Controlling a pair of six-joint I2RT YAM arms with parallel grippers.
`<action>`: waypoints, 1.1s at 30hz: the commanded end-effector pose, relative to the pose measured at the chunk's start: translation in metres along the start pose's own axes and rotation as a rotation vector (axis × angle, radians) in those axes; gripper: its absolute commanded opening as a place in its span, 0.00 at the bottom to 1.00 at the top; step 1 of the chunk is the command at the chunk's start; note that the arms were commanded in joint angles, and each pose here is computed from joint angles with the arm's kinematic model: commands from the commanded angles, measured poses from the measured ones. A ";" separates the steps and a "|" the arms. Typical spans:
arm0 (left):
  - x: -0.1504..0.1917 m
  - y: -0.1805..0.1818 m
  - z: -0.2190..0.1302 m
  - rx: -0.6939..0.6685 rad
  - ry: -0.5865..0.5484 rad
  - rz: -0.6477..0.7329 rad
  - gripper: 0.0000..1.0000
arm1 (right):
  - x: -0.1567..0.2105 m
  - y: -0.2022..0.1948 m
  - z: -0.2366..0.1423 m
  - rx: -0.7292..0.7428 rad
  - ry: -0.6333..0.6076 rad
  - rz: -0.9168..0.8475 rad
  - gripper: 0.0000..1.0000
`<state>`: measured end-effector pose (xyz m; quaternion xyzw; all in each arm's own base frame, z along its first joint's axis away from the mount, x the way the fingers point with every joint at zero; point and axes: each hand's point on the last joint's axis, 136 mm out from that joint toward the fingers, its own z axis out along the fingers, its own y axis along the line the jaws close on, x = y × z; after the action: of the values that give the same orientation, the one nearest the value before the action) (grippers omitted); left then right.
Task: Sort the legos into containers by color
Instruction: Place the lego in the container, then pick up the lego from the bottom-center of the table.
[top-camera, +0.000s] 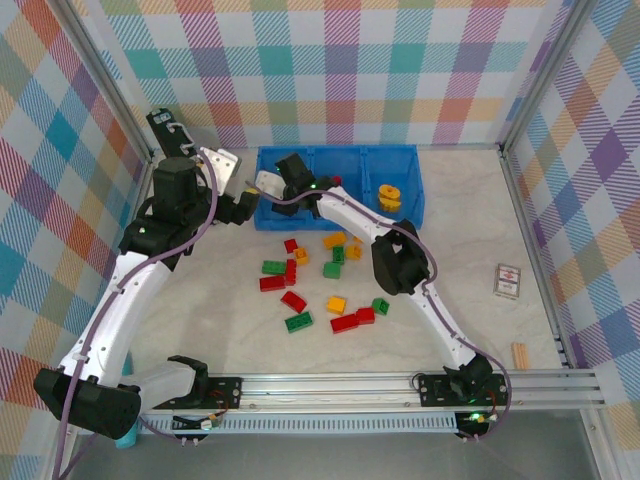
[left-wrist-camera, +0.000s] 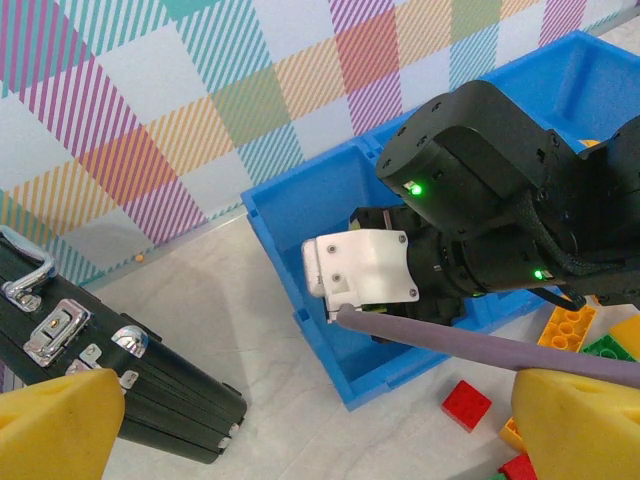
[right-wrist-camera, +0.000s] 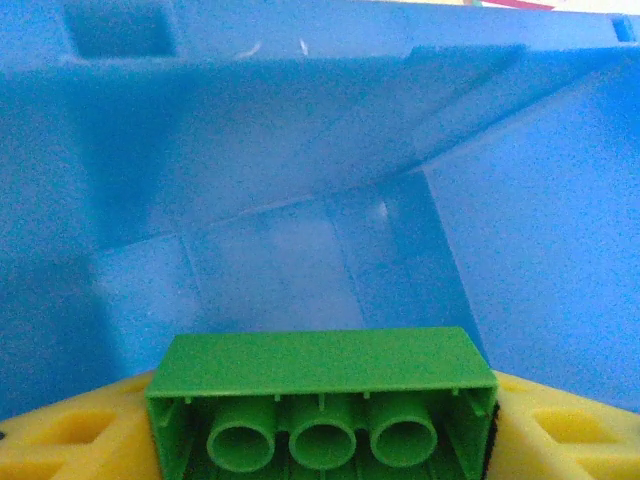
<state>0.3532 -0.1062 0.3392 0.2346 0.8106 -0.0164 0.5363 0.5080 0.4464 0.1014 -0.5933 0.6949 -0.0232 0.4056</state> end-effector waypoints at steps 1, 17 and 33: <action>-0.013 -0.010 -0.009 0.056 -0.045 0.002 1.00 | -0.017 0.012 0.000 0.009 -0.025 -0.055 0.72; -0.022 -0.009 -0.026 0.052 -0.080 -0.008 1.00 | -0.047 -0.043 -0.161 0.094 -0.049 0.159 0.84; -0.022 -0.011 -0.009 0.075 -0.053 -0.009 1.00 | 0.170 0.085 -0.322 0.210 0.458 1.507 0.87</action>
<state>0.3443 -0.1163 0.3497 0.2478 0.8016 -0.0440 0.5423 0.2912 0.2106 0.2089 -0.0784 0.9536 0.0626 0.2839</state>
